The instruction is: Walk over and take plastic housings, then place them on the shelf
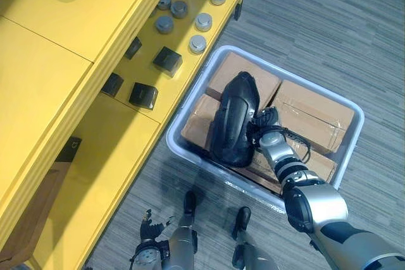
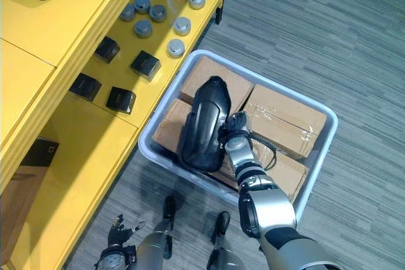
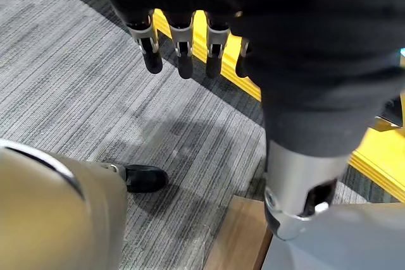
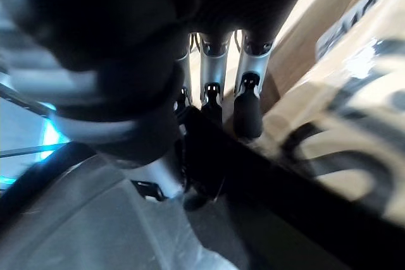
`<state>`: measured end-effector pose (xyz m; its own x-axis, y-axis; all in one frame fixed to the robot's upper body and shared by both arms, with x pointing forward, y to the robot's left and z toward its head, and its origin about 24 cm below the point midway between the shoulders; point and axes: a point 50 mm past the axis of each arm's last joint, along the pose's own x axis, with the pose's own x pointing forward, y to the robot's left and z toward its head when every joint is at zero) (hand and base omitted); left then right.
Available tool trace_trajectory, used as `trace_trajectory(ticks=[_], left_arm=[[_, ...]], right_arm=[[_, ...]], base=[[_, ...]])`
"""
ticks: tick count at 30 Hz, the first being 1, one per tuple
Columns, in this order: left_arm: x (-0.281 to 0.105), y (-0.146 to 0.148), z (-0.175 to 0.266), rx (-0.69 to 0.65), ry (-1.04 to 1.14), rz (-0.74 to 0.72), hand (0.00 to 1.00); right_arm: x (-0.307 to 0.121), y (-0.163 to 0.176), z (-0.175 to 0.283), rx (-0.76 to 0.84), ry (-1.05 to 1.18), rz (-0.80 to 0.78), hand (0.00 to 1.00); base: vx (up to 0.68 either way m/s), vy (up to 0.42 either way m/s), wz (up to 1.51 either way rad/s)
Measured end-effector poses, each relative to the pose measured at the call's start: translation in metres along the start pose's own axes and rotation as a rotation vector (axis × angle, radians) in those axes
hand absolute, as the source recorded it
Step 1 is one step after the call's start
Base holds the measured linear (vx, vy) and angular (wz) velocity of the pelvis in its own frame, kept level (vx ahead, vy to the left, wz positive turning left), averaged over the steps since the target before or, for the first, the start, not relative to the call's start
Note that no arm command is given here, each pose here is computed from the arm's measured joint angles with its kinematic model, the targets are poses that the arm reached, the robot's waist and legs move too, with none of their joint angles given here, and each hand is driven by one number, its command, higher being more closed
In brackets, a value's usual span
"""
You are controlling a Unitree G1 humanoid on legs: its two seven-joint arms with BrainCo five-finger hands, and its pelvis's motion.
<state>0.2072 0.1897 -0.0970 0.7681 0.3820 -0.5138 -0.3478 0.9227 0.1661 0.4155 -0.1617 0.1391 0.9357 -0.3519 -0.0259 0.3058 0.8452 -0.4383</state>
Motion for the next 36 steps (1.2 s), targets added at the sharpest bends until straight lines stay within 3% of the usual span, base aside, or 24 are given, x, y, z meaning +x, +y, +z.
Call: trace_trajectory(ticks=[4,7,11,15,20,23,27,28,33,36], left_arm=[[-0.001,0.000,0.005,-0.015,-0.024,-0.002,0.00],[-0.008,-0.004,0.033,-0.081,-0.156,-0.020,0.00],[-0.035,-0.015,0.106,-0.198,-0.485,-0.093,0.00],[-0.051,-0.022,0.148,-0.259,-0.656,-0.154,0.00],[-0.069,-0.053,0.213,-0.294,-0.865,-0.339,0.00],[-0.077,-0.077,0.238,-0.349,-0.894,-0.485,0.00],[-0.058,-0.116,0.239,-0.362,-0.699,-0.661,0.00],[-0.054,-0.118,0.237,-0.376,-0.661,-0.670,0.00],[-0.045,-0.120,0.243,-0.432,-0.587,-0.667,0.00],[-0.048,-0.122,0.249,-0.447,-0.595,-0.648,0.00]], right_arm=[[0.002,-0.010,0.020,-0.038,-0.105,-0.029,1.00],[-0.006,-0.026,0.057,-0.102,-0.337,-0.094,1.00],[-0.016,-0.052,0.065,-0.180,-0.479,-0.199,1.00],[-0.022,-0.050,0.052,-0.234,-0.493,-0.198,1.00],[-0.034,-0.044,0.063,-0.266,-0.585,-0.198,1.00],[-0.041,-0.033,0.071,-0.267,-0.625,-0.177,1.00],[-0.050,-0.016,0.079,-0.277,-0.677,-0.126,1.00],[-0.052,-0.012,0.080,-0.272,-0.680,-0.117,0.00],[-0.052,-0.008,0.079,-0.241,-0.663,-0.102,0.00],[-0.035,-0.011,0.060,-0.134,-0.486,-0.107,0.00]], base=[[-0.04,0.018,-0.02],[-0.05,0.030,-0.02],[-0.03,0.030,-0.01],[-0.04,0.043,-0.04],[-0.05,0.031,-0.04],[-0.05,0.041,-0.03],[-0.05,0.040,-0.05],[-0.05,0.051,-0.04],[-0.04,0.045,-0.12],[-0.06,0.045,-0.08]])
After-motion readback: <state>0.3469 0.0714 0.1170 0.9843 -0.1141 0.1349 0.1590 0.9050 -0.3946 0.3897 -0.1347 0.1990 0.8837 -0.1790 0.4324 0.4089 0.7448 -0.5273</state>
